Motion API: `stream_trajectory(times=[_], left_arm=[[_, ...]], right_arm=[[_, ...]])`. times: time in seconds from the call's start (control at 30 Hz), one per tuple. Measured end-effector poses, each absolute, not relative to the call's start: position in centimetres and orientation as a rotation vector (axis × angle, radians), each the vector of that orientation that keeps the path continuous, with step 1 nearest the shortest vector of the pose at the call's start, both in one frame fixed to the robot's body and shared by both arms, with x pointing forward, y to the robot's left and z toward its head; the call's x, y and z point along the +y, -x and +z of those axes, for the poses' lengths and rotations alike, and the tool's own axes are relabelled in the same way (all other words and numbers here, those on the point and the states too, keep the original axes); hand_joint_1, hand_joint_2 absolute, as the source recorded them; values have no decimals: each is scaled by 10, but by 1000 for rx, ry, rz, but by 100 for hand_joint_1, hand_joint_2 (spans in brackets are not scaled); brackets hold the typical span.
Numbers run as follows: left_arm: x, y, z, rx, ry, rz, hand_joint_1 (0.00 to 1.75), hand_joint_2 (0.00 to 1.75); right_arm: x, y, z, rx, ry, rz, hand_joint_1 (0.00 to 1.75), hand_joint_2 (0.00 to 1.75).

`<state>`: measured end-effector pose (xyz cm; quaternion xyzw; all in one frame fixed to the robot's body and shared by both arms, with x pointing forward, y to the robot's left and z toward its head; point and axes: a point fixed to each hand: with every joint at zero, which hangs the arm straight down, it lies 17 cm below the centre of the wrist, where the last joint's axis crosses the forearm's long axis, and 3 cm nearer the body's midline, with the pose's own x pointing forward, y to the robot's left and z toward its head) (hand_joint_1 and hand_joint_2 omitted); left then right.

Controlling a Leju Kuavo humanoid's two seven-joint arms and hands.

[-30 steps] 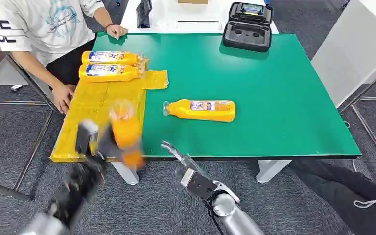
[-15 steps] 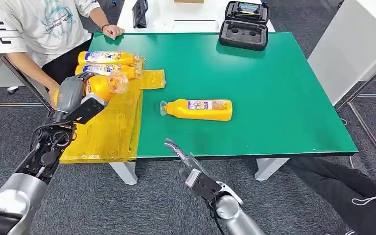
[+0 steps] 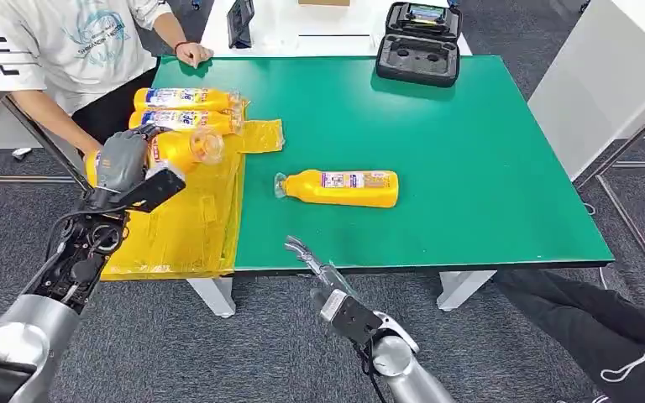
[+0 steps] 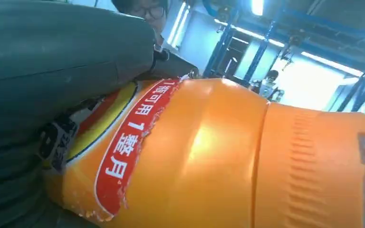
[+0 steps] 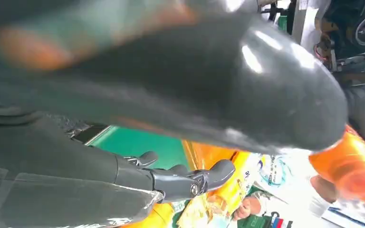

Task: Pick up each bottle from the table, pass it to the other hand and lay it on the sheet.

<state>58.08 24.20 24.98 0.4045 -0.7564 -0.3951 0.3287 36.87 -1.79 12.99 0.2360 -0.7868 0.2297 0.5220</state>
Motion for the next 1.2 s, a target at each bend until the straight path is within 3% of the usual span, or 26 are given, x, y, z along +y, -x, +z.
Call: stream_trajectory(times=[0.47,0.8,1.2], left_arm=[[275,-602,139,-1401,-1044,-1566,175,175],[292,-595,99,-1223,-1015,-1645,175,175],[296,-591,87,-1180,-1000,-1661,175,175]], right_arm=[[-17,-371,134,-1898,-587,563,0,0],[-17,-373,133,-1893,-595,569,0,0],[-16,-373,129,-1883,-592,578,0,0]])
